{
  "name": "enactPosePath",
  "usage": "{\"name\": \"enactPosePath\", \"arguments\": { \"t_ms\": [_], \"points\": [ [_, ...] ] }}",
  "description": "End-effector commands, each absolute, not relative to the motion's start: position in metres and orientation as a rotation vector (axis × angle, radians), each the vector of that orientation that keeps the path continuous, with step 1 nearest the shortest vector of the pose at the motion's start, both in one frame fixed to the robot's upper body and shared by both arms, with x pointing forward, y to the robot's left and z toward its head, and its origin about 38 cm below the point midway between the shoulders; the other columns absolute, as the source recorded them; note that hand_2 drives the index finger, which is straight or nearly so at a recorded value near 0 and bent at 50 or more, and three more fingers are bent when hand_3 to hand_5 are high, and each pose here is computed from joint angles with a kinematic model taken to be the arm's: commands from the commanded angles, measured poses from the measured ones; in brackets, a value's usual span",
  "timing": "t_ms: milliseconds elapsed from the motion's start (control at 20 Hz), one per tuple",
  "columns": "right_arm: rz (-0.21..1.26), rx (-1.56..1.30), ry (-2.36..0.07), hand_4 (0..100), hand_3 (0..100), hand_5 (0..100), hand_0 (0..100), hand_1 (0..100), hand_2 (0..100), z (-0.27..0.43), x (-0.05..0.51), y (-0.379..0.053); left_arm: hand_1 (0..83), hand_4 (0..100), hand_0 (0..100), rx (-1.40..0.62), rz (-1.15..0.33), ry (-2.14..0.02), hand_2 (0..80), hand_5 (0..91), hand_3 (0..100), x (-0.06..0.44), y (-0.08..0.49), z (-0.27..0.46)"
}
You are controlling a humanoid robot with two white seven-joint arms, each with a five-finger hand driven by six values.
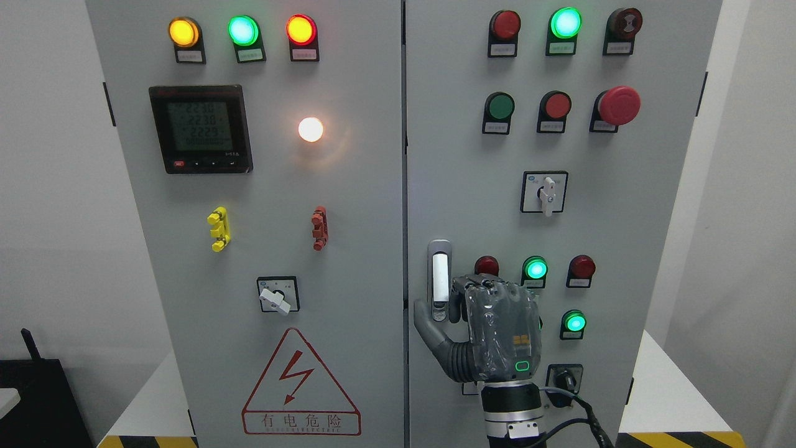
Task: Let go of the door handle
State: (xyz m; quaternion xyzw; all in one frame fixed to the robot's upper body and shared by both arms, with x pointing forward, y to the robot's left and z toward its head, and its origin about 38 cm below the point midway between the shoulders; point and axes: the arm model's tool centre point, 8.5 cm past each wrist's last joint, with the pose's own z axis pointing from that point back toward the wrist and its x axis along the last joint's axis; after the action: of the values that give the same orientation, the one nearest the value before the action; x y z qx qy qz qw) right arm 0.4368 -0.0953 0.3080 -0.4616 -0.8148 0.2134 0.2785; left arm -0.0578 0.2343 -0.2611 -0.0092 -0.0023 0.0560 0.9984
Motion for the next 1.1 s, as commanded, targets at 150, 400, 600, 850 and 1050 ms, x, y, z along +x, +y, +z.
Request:
{"name": "enactPosePath", "arguments": {
  "t_ms": [150,400,600,850,1050],
  "points": [
    [0.566,-1.249,-2.153,95,100,100,31,60,91,0.3049,0.441,-0.0984,38.9,0,12,-0.018,0.099,0.015,0.0,0.0,0,-0.0638,0.235,-0.2601],
    [0.562,-1.245,-2.15,95,100,100,31,60,91,0.3045,0.4414,-0.0987,38.9,0,12,-0.019,0.099,0.016,0.0,0.0,0,-0.0648,0.234,-0.2601],
    [0.554,-1.246,-2.145,96,100,100,35,60,91,0.3043,0.4417,-0.1011,38.9,0,12,-0.019,0.099,0.016,0.0,0.0,0,-0.0648,0.234,-0.2601],
    [0.545,-1.251,-2.138,98,100,100,37,61,91,0.304,0.4424,-0.1045,38.9,0,12,-0.019,0.099,0.016,0.0,0.0,0,-0.0648,0.234,-0.2601],
    [0.543,-1.25,-2.135,98,100,100,41,61,91,0.3039,0.4428,-0.1055,38.9,0,12,-0.019,0.099,0.016,0.0,0.0,0,-0.0648,0.234,-0.2601]
  ]
}}
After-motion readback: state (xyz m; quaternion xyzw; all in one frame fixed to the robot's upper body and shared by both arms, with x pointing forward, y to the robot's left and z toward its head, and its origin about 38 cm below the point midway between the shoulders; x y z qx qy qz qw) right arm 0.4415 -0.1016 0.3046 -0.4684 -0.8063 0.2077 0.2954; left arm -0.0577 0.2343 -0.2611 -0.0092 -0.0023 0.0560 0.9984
